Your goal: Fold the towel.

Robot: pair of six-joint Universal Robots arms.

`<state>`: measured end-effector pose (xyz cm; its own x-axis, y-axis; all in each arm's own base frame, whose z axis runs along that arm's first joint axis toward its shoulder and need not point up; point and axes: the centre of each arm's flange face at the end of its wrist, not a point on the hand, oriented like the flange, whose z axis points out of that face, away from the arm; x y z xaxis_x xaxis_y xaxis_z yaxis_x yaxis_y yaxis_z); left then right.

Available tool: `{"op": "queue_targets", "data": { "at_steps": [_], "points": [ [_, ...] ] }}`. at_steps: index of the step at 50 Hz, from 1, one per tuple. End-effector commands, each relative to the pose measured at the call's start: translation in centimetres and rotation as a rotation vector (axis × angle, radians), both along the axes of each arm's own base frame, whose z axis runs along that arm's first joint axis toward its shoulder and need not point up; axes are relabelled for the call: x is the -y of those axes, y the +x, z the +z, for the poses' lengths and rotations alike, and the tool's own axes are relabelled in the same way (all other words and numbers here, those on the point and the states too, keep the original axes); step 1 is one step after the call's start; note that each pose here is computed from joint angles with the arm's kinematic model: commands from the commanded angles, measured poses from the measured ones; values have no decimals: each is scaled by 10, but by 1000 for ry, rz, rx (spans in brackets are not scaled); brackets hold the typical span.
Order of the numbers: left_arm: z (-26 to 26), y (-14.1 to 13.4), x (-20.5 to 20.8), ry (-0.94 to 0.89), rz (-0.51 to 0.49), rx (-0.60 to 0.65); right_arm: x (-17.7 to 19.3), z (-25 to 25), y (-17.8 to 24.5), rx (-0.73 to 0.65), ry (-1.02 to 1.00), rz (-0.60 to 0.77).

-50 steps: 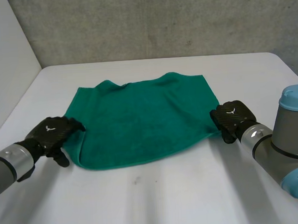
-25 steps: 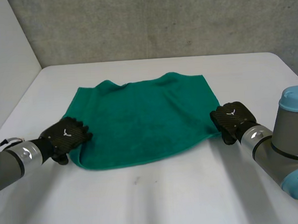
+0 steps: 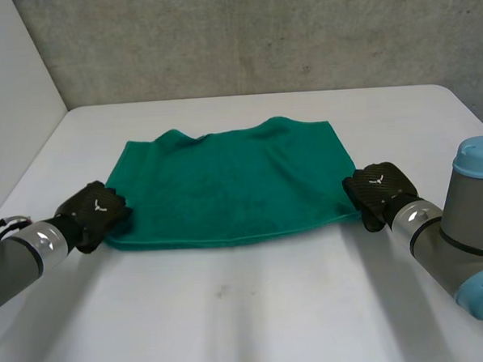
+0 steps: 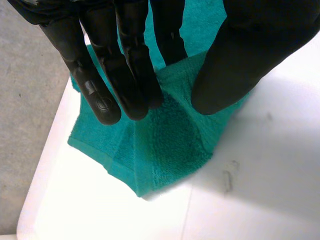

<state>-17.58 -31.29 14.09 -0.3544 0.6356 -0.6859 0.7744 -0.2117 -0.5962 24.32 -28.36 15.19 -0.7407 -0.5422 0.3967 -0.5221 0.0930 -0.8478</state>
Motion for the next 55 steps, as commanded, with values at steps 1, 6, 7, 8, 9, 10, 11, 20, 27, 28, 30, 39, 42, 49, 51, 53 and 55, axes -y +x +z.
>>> {"op": "queue_targets", "data": {
  "at_steps": [1, 6, 7, 8, 9, 10, 11, 20, 27, 28, 30, 39, 42, 49, 51, 53, 55],
  "points": [
    [-8, 5, -1, 29, 16, -1, 0, -1, 0, 0, 3, 0],
    [-12, 6, 1, 39, 18, -1, -1, -1, 0, -1, 6, 0],
    [-14, 6, 2, 34, 19, -1, -1, -1, 0, 0, 6, 1],
    [-14, 7, 5, 25, 23, 1, -1, -1, 0, 0, 6, 1],
    [-15, 8, 7, 11, 29, 2, 0, -1, 0, 0, 6, 3],
    [-15, 9, 8, 4, 32, 2, -1, -1, 1, -1, 6, 5],
    [-15, 11, 9, -3, 37, 3, 0, -2, 1, -2, 7, 7],
    [8, 17, -6, -32, 124, 31, -5, 10, -2, -78, 100, 25],
    [60, 19, -52, 3, 215, -82, -39, 83, -13, -228, 70, 95],
    [64, 19, -58, 20, 231, -99, -51, 96, -17, -274, 58, 119],
    [76, 23, -73, 65, 287, -145, -62, 105, -21, -318, 53, 144],
    [80, 19, -109, 183, 327, -200, -96, 99, -28, -471, 93, 252],
    [76, 17, -106, 179, 319, -205, -89, 86, -26, -470, 129, 256],
    [40, 4, -58, 170, 280, -201, -36, 58, -13, -442, 59, 158],
    [34, -2, -46, 161, 287, -201, -22, 56, -10, -425, 27, 121],
    [24, -9, -24, 140, 332, -196, 2, 51, -5, -408, -16, 80],
    [21, -15, -7, 109, 368, -197, 9, 49, -3, -404, -30, 71]
  ]
}}
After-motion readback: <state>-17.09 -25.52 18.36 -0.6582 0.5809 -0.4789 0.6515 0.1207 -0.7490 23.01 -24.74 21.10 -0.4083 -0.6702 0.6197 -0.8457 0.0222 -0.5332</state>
